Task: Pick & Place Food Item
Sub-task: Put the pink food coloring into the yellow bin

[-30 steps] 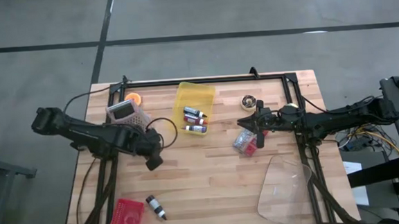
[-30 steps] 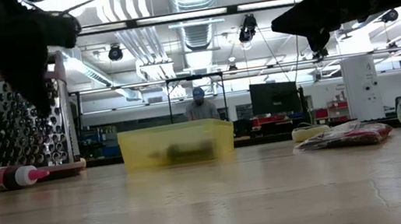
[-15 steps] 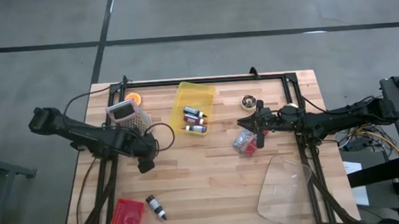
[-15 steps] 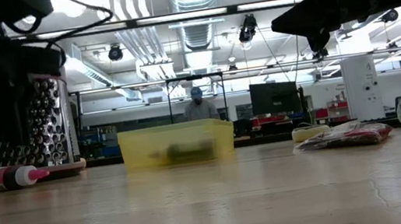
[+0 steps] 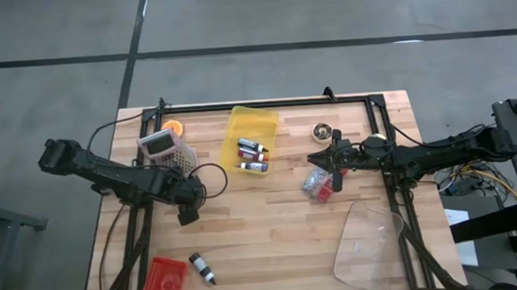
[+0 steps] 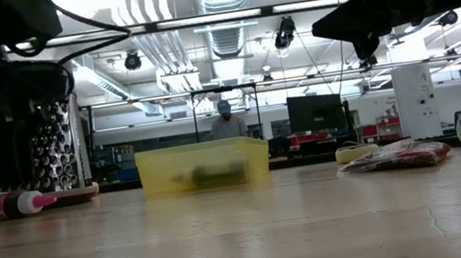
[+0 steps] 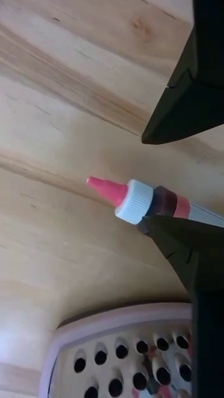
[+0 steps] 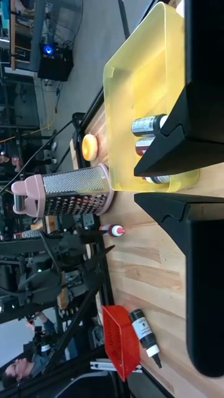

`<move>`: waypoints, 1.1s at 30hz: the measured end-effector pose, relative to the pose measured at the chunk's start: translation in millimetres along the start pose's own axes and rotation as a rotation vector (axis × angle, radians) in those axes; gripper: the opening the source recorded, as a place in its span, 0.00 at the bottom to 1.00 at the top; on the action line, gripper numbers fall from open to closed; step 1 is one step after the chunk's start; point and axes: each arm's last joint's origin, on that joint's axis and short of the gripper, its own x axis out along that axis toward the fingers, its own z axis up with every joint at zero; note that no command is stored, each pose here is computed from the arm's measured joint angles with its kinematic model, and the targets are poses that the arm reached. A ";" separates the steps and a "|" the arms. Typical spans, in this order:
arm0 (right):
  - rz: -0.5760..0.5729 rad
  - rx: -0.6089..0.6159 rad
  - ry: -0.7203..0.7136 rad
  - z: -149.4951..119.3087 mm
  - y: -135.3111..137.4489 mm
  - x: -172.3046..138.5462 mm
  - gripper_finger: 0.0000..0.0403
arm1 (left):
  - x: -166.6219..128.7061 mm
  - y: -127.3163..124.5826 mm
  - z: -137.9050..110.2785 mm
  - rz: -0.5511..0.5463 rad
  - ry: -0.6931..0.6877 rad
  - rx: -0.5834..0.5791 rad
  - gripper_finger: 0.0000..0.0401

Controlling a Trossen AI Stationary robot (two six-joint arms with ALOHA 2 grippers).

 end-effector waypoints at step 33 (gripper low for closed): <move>0.001 0.000 0.000 0.0 0.1 0.0 0.12 | 30.0 4.1 -15.2 0.007 -0.030 0.032 0.49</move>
